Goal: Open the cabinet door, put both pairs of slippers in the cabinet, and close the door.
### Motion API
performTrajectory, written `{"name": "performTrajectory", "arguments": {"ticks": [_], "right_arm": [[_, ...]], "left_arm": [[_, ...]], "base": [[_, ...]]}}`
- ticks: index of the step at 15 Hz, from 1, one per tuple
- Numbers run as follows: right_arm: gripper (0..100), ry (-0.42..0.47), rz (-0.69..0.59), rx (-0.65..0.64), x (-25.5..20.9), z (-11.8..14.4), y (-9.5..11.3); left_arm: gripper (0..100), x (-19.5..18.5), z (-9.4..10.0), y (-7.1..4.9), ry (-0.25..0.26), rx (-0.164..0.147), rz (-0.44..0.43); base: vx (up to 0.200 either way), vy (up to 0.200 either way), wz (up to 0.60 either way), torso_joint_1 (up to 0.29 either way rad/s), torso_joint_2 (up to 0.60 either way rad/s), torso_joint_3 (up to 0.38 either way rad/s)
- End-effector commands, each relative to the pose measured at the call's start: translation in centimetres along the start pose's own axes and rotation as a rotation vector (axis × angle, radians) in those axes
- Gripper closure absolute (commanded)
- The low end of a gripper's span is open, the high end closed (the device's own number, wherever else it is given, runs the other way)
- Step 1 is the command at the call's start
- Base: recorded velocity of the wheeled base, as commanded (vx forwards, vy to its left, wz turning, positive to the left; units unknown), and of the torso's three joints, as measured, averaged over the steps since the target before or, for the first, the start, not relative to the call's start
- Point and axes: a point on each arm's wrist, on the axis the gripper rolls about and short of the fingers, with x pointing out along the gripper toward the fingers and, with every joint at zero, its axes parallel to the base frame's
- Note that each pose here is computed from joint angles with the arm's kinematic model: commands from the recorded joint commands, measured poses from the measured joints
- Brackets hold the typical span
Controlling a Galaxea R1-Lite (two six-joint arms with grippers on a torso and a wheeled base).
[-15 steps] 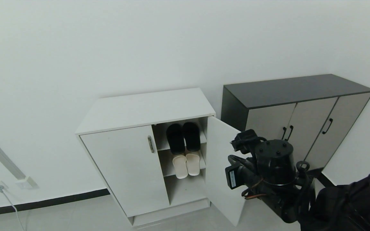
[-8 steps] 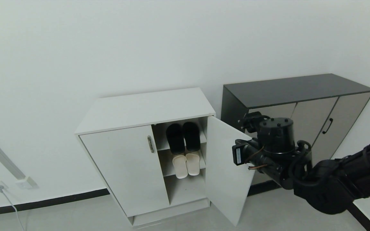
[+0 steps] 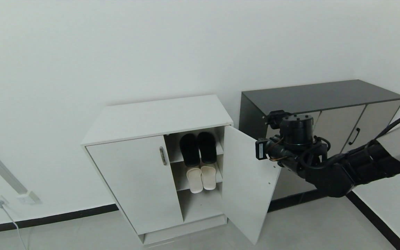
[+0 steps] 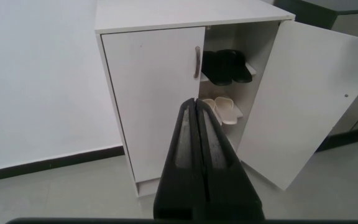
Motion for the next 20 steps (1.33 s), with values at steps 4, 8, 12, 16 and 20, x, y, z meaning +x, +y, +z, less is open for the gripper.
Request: {"name": "performTrajectory", "arguments": {"ticks": [4,8,12,16,20], "right_arm": [[100,0.044,-0.080,0.009,4.4,-2.4,-2.6],[100,0.044,-0.095,0.014,5.6,-2.8,-3.3],[100,0.045,-0.113,0.018,6.1,-3.0,-4.0],[100,0.051,-0.107,0.015,6.0,-3.1,-3.8],[100,0.063,-0.052,-0.003,4.3,-3.0,-1.5]], "left_arm": [[100,0.0,0.0,0.0,0.001,0.000,0.001],[100,0.0,0.0,0.0,0.001,0.000,0.001],[100,0.0,0.0,0.0,0.001,0.000,0.001],[100,0.0,0.0,0.0,0.001,0.000,0.001],[100,0.0,0.0,0.0,0.001,0.000,0.001]], "base": [[0.000,0.000,0.00,0.000,0.00,0.000],[0.000,0.000,0.00,0.000,0.00,0.000],[0.000,0.000,0.00,0.000,0.00,0.000],[0.000,0.000,0.00,0.000,0.00,0.000],[0.000,0.000,0.00,0.000,0.00,0.000]]}}
